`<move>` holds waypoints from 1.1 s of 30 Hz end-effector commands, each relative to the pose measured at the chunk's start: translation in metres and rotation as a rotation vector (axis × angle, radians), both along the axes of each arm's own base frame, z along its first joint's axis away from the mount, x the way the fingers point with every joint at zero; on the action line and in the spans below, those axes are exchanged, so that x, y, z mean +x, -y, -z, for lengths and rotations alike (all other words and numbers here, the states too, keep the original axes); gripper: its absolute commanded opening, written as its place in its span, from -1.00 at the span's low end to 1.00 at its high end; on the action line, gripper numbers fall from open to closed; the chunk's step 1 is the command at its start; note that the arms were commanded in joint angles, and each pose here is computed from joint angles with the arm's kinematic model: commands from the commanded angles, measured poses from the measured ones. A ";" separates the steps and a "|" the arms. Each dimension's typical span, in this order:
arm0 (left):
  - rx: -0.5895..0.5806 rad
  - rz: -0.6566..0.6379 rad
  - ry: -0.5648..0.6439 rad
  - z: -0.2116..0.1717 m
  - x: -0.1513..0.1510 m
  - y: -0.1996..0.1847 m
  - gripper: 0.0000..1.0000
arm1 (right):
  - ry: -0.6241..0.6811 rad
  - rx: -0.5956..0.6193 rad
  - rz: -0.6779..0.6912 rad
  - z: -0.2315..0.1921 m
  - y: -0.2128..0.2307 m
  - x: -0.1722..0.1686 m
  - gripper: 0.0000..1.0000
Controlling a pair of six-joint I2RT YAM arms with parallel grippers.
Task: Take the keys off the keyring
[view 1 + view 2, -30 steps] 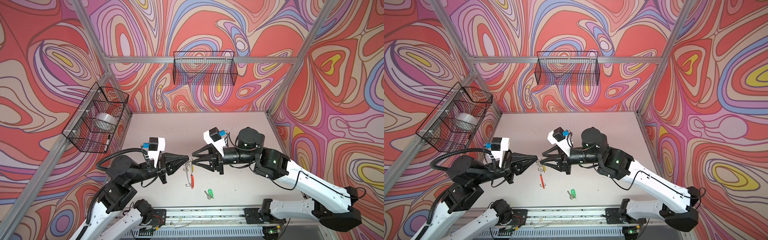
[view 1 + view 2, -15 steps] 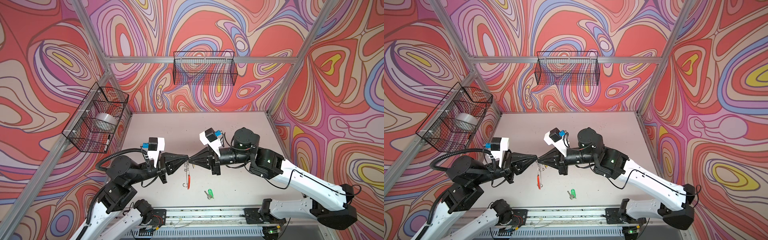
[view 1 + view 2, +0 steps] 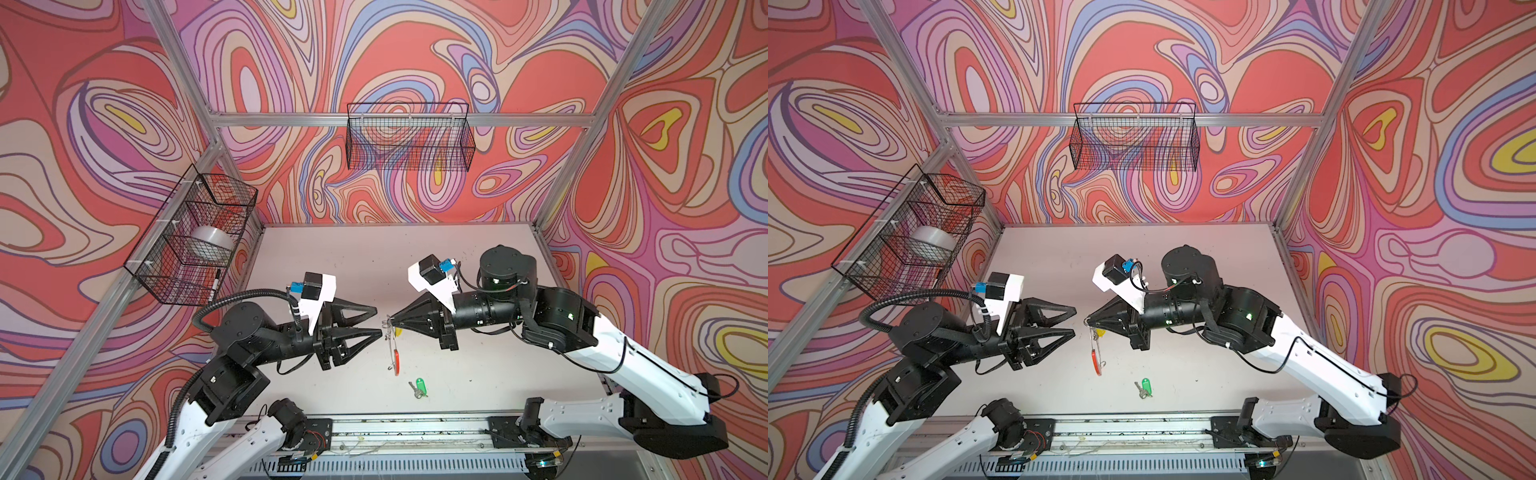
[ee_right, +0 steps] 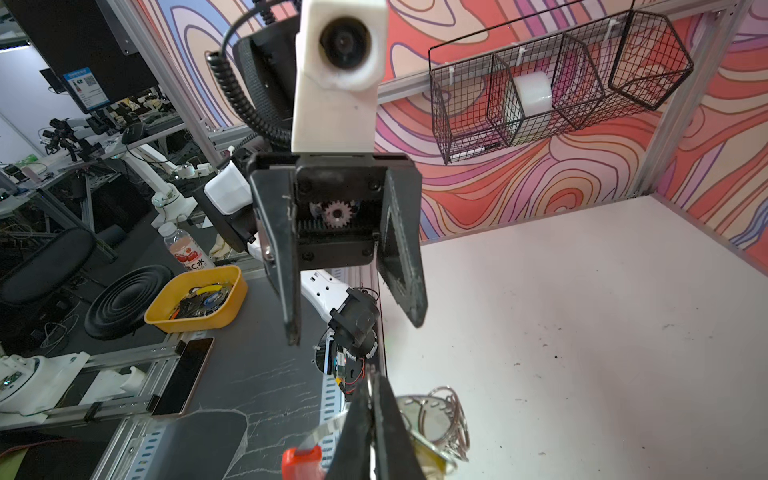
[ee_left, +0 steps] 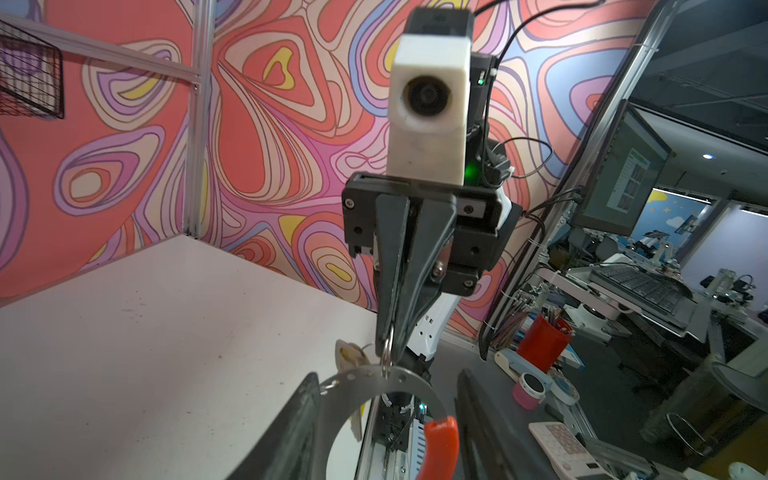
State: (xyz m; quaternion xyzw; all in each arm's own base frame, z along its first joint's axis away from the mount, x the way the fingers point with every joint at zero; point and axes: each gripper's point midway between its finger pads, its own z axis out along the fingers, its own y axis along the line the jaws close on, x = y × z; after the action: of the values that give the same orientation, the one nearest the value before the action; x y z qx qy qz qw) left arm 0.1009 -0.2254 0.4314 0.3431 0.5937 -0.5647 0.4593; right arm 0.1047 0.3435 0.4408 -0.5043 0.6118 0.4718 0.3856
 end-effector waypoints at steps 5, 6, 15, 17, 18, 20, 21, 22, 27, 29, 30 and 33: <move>-0.126 0.276 -0.139 -0.016 -0.015 0.015 -0.14 | -0.006 -0.072 -0.027 0.016 0.006 -0.005 -1.00; -0.118 0.280 -0.152 -0.013 -0.013 0.017 -0.19 | -0.006 -0.072 -0.027 0.016 0.006 -0.005 -1.00; -0.064 0.270 -0.163 -0.006 -0.011 0.018 -0.44 | -0.016 -0.097 -0.024 0.016 0.007 -0.003 -1.00; -0.032 0.245 -0.153 -0.002 -0.011 0.017 -0.48 | -0.015 -0.101 -0.021 0.015 0.008 -0.002 -1.00; -0.015 0.229 -0.143 0.000 -0.011 0.015 -0.47 | -0.018 -0.105 -0.021 0.015 0.008 -0.002 -1.00; 0.016 0.211 -0.128 0.003 -0.013 0.013 -0.47 | -0.020 -0.109 -0.023 0.014 0.007 -0.001 -1.00; 0.030 0.202 -0.123 0.004 -0.013 0.012 -0.47 | -0.020 -0.108 -0.023 0.014 0.006 -0.001 -1.00; 0.038 0.201 -0.118 0.005 -0.014 0.011 -0.47 | -0.021 -0.109 -0.024 0.013 0.005 0.000 -1.00; 0.053 0.185 -0.112 0.006 -0.012 0.011 -0.47 | -0.032 -0.114 -0.036 0.013 0.001 0.000 -1.00; 0.058 0.179 -0.111 0.006 -0.011 0.011 -0.47 | -0.036 -0.114 -0.038 0.013 -0.001 0.001 -1.00; 0.063 0.174 -0.113 0.008 -0.009 0.012 -0.48 | -0.037 -0.112 -0.038 0.012 -0.001 0.001 -1.00; 0.071 0.161 -0.107 0.008 -0.007 0.012 -0.47 | -0.037 -0.100 -0.046 0.008 -0.001 -0.001 -1.00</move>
State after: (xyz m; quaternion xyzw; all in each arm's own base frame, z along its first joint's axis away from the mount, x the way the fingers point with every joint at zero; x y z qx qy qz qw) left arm 0.0932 -0.2388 0.4212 0.3692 0.6052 -0.6081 0.3573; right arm 0.1073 0.3459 0.4196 -0.5256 0.6439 0.4472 0.3304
